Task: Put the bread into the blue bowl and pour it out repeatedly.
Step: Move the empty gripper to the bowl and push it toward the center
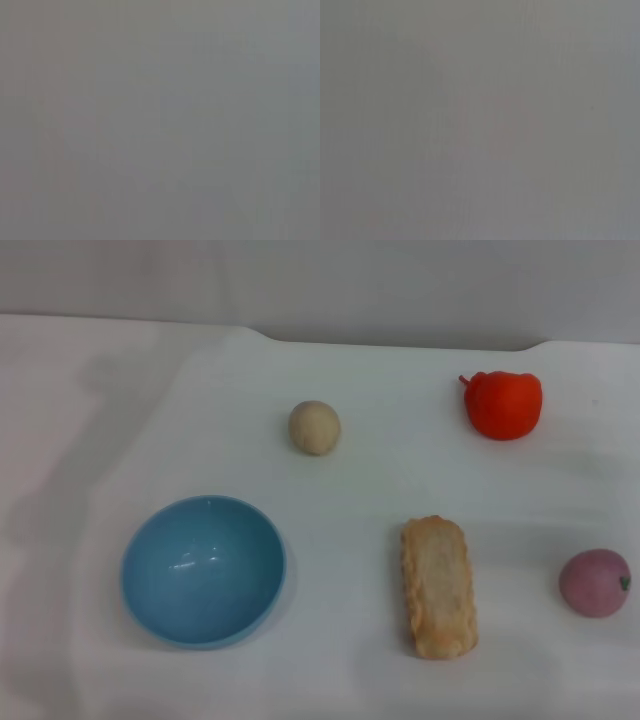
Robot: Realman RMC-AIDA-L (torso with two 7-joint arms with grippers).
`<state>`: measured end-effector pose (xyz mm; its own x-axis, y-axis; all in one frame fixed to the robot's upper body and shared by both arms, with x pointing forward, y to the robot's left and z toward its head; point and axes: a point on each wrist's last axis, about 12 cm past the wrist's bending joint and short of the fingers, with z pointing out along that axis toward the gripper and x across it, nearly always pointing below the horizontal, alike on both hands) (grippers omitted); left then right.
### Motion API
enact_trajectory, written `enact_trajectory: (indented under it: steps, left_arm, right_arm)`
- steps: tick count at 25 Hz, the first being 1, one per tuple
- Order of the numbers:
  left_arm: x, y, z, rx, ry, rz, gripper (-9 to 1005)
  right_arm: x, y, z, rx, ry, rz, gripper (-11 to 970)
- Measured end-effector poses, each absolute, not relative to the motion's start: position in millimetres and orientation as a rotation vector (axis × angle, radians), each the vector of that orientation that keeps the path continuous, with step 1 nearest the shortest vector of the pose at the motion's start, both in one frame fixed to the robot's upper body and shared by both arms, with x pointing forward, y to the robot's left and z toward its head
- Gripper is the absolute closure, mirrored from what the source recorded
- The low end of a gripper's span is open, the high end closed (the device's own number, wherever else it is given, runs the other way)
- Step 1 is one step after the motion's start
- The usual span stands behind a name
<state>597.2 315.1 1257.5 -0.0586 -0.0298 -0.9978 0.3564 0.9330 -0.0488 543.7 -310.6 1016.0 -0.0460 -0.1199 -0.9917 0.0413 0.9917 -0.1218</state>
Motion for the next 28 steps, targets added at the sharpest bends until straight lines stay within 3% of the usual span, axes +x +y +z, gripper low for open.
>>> enact_trajectory:
  steps: [16,28]
  left_arm:
    - [592,274,1237,0.556,2.254,-0.229,124]
    - [544,246,1226,0.839,2.647,-0.002,125]
  right_arm:
    - [544,-310,1016,-0.067,1.614,-0.131,419]
    - [547,-311,1018,-0.074,1.606,-0.136,425]
